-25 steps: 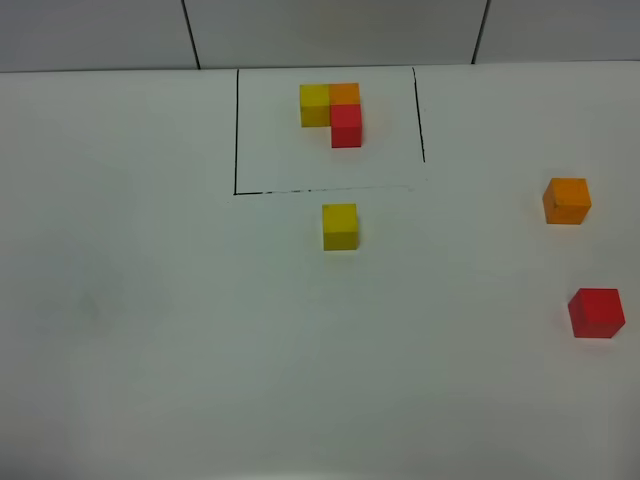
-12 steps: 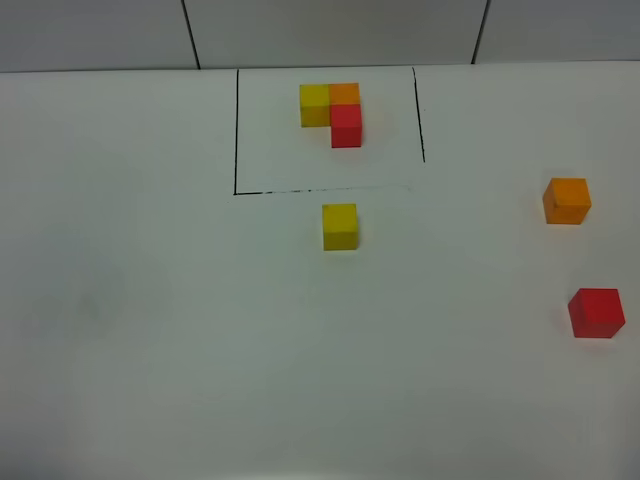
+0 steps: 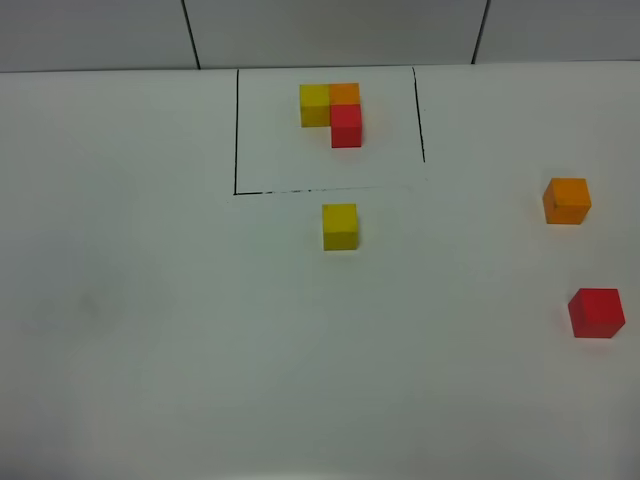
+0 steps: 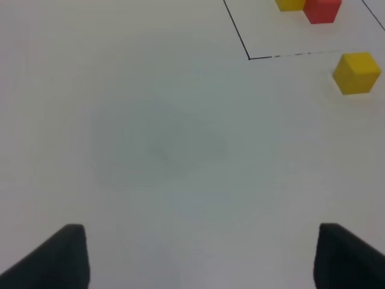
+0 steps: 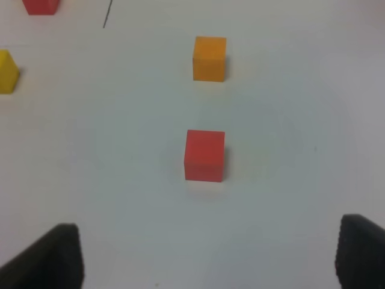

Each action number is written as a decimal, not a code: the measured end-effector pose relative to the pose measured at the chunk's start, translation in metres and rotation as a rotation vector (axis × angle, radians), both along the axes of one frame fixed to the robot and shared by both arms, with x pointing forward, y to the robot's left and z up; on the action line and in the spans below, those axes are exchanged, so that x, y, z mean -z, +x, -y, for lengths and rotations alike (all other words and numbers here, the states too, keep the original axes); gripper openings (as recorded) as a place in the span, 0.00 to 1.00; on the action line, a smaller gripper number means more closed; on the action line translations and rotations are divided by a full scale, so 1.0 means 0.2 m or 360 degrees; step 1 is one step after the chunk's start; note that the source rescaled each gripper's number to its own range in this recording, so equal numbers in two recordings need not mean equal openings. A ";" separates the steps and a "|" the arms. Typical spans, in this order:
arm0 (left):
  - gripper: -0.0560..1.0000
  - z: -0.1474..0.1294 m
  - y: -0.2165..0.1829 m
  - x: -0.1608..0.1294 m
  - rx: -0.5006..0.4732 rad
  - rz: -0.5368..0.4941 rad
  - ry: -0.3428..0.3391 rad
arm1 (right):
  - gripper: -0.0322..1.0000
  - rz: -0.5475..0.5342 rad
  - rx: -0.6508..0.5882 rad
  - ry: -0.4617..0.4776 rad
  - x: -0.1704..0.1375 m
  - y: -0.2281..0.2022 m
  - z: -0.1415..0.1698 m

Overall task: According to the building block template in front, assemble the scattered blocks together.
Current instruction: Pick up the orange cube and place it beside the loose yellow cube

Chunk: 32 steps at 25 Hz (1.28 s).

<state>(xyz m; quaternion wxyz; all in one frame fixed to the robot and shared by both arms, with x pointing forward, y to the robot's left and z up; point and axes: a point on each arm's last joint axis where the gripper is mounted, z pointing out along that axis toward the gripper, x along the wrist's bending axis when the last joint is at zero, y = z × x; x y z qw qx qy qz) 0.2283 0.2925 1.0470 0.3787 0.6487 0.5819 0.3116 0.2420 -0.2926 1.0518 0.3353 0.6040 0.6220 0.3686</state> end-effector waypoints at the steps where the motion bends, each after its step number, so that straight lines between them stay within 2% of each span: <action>1: 0.81 0.00 0.00 0.00 0.0000 0.0000 0.0000 | 0.81 0.0000 0.0000 0.0000 0.00 0.00 0.00; 11: 0.81 0.00 0.00 0.00 0.0000 0.0000 0.0000 | 0.81 -0.0004 0.0003 0.0023 0.00 0.00 0.00; 15: 0.81 0.00 0.00 0.00 0.0000 0.0000 0.0000 | 0.81 -0.0120 0.0021 0.0049 -0.03 0.08 0.00; 19: 0.81 0.00 0.00 0.00 0.0000 0.0000 0.0000 | 0.81 -0.0385 0.0037 0.0056 -0.05 0.32 0.00; 24: 0.81 0.00 0.00 0.00 0.0000 0.0000 0.0000 | 0.81 -0.0762 0.0055 0.0049 0.02 0.76 0.02; 28: 0.81 0.00 0.00 0.00 0.0000 0.0000 0.0000 | 0.81 -0.0927 0.0035 0.0015 0.11 1.12 0.02; 32: 0.81 0.00 0.00 0.00 0.0000 0.0000 0.0000 | 0.81 -0.1021 -0.0006 -0.0024 0.20 1.40 0.03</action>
